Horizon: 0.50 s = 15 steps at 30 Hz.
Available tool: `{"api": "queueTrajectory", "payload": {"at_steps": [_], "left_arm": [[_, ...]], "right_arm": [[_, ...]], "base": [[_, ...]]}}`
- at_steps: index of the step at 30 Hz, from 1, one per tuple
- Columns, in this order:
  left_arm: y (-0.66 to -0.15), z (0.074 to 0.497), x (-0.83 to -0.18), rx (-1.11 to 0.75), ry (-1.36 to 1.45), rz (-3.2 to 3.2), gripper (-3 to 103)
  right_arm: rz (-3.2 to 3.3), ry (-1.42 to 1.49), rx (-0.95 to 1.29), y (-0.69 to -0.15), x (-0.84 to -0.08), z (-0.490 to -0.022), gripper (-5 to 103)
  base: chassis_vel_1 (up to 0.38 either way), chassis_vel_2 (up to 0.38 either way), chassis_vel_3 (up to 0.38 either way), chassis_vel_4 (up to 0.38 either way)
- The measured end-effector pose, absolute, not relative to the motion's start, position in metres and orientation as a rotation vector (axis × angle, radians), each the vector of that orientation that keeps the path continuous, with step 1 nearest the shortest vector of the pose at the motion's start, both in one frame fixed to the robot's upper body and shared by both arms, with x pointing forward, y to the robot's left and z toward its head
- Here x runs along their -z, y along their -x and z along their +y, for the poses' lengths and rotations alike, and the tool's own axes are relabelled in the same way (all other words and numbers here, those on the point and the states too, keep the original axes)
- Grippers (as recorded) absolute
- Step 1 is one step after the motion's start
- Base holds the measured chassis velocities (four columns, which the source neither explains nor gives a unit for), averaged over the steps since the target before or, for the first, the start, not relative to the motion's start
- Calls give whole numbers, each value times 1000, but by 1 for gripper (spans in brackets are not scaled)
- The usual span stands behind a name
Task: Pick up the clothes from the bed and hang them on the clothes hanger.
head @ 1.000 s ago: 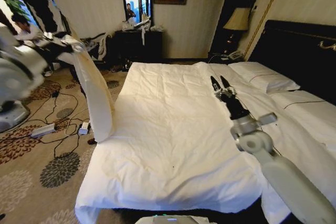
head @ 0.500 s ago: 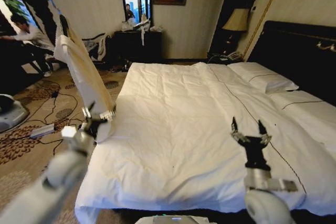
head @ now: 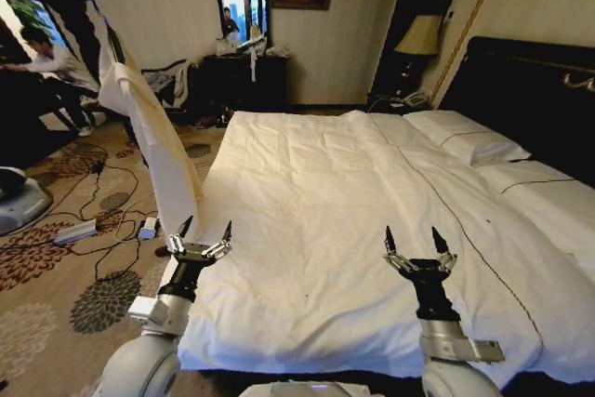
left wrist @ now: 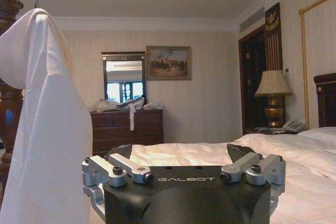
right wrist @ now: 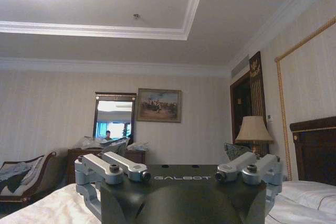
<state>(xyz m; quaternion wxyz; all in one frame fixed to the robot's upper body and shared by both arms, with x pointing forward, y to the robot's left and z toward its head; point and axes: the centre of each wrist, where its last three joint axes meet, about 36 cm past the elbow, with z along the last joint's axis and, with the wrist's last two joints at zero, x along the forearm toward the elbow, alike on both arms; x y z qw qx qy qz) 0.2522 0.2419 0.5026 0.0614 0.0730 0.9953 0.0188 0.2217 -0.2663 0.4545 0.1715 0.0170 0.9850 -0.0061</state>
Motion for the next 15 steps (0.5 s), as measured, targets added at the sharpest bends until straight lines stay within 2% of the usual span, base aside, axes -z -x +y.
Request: {"api": "queueTrajectory", "payload": {"at_steps": [15], "left_arm": [[-254,243,-502,-52,-228,3013,100]], "right_arm": [[2798,-45,11,-223,-454,-267,100]], "base": [[0,0,0,0]]}}
